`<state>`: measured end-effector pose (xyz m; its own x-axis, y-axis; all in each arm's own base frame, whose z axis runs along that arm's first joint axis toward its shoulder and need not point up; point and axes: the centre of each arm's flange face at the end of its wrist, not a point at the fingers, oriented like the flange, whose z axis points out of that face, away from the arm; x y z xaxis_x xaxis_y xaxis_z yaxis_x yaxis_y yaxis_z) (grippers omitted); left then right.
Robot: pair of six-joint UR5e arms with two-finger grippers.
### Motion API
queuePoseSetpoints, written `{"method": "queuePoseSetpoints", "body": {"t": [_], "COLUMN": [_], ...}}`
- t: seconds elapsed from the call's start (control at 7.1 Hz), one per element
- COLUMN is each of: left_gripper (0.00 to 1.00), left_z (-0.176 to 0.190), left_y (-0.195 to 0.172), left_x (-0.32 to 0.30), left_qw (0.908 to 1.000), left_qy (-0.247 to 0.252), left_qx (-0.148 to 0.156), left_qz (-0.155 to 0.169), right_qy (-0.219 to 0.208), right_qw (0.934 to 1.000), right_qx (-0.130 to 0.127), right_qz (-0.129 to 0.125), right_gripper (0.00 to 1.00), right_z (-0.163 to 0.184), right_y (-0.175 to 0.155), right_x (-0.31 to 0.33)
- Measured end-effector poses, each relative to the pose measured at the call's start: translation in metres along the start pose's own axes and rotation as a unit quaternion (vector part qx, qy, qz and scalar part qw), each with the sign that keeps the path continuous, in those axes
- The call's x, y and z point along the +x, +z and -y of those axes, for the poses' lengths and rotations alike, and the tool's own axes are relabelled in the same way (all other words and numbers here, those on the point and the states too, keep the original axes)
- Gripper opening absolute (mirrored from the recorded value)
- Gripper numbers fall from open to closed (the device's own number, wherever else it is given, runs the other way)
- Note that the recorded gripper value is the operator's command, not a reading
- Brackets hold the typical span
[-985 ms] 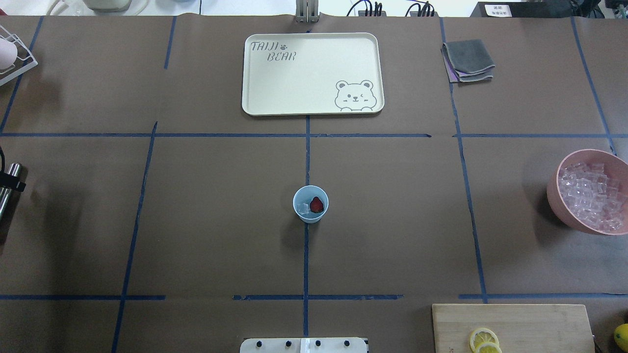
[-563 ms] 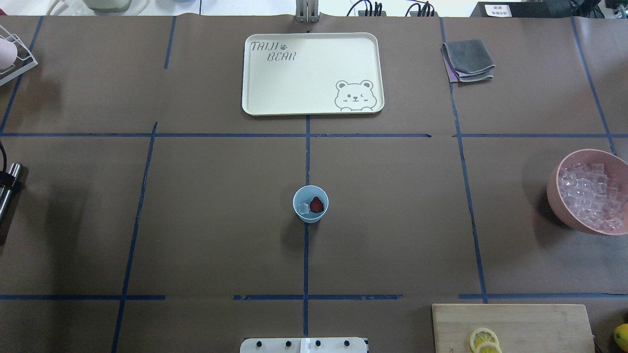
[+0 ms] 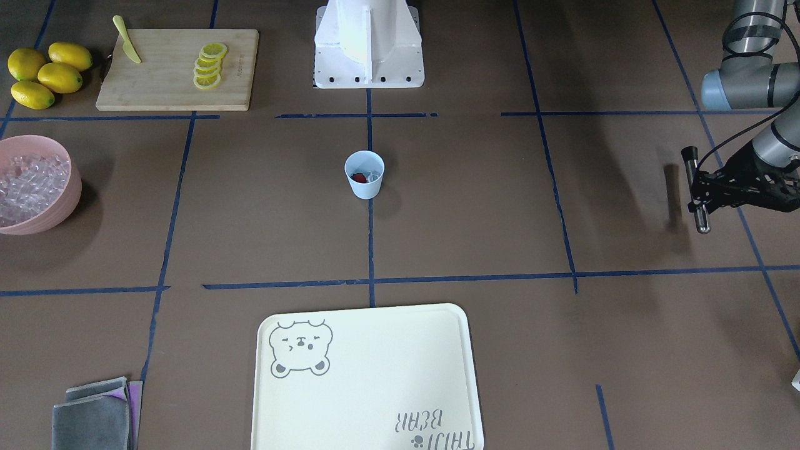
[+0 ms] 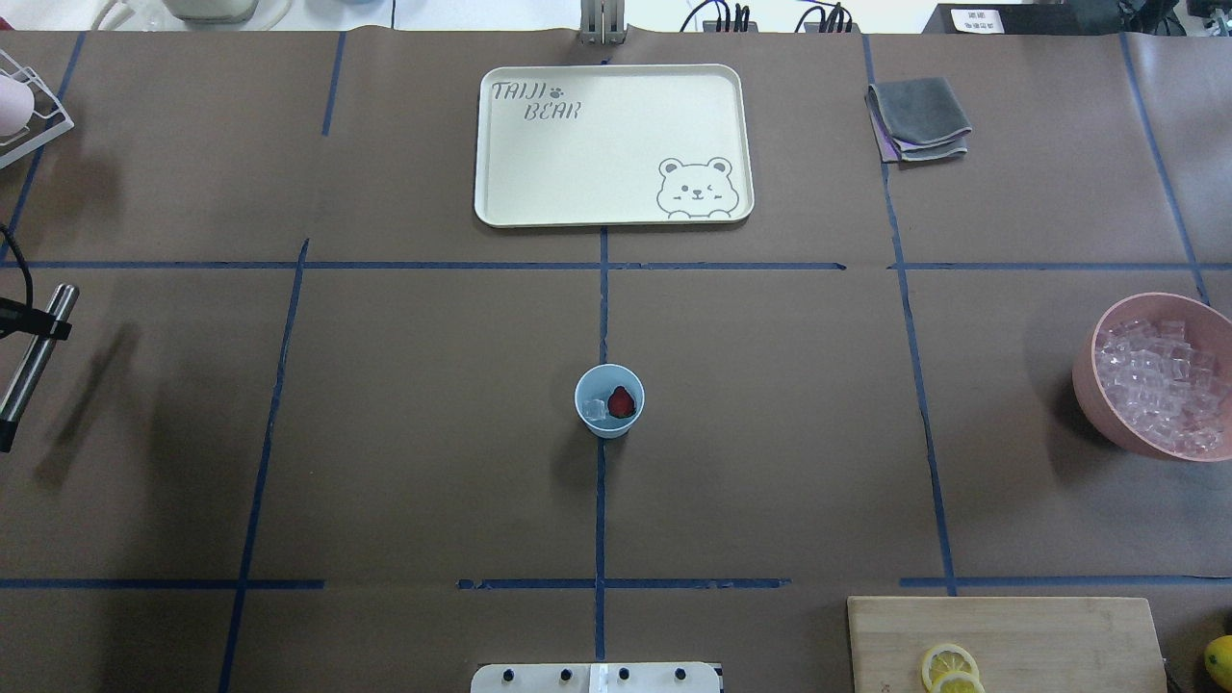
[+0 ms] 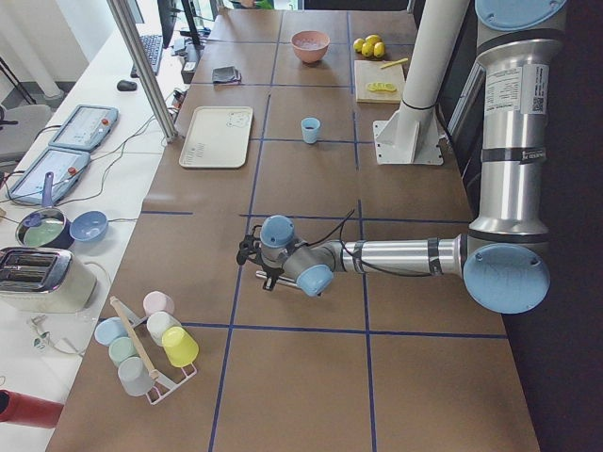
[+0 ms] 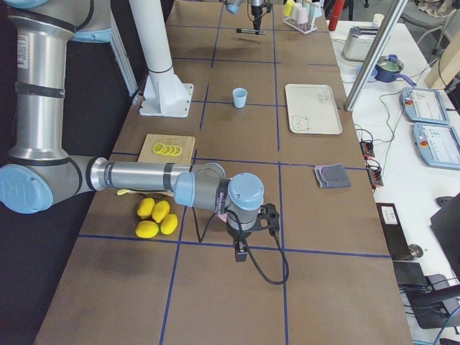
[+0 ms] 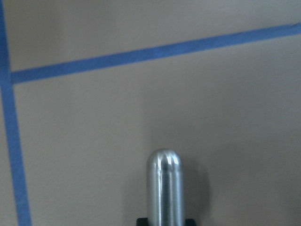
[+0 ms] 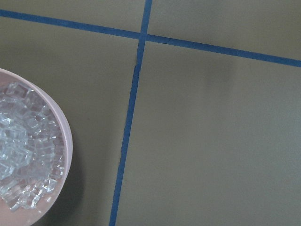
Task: Mash ice and strawberries in cup
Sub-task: 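Carry the metal pestle with the left gripper over the blue cup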
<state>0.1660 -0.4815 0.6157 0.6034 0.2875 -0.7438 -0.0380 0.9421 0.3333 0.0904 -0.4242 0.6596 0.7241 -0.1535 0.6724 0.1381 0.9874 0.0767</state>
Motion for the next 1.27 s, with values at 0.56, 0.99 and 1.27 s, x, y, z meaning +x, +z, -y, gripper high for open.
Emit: {"method": "queuePoseSetpoints", "body": {"t": [0.56,0.99,1.27], "left_gripper": [0.00,0.00,0.00], "left_z": [0.130,0.163,0.152], "left_y": [-0.087,-0.107,-0.099], "left_x": [0.189,0.319,0.396], "left_qw": [0.9632,0.9130,0.8678], "left_qy": [0.173,0.269,0.321], "left_qx": [0.167,0.226,0.285], "left_qz": [-0.119,-0.208,-0.251], "right_qy": [0.000,0.001,0.002], "right_qw": [1.0000,1.0000,1.0000], "right_qx": [0.002,0.005,0.009], "right_qz": [0.000,0.000,-0.001], "right_gripper": [1.00,1.00,1.00], "right_z": [0.002,0.002,0.001], "right_y": [-0.002,-0.005,-0.009], "right_x": [-0.001,0.000,0.001]}}
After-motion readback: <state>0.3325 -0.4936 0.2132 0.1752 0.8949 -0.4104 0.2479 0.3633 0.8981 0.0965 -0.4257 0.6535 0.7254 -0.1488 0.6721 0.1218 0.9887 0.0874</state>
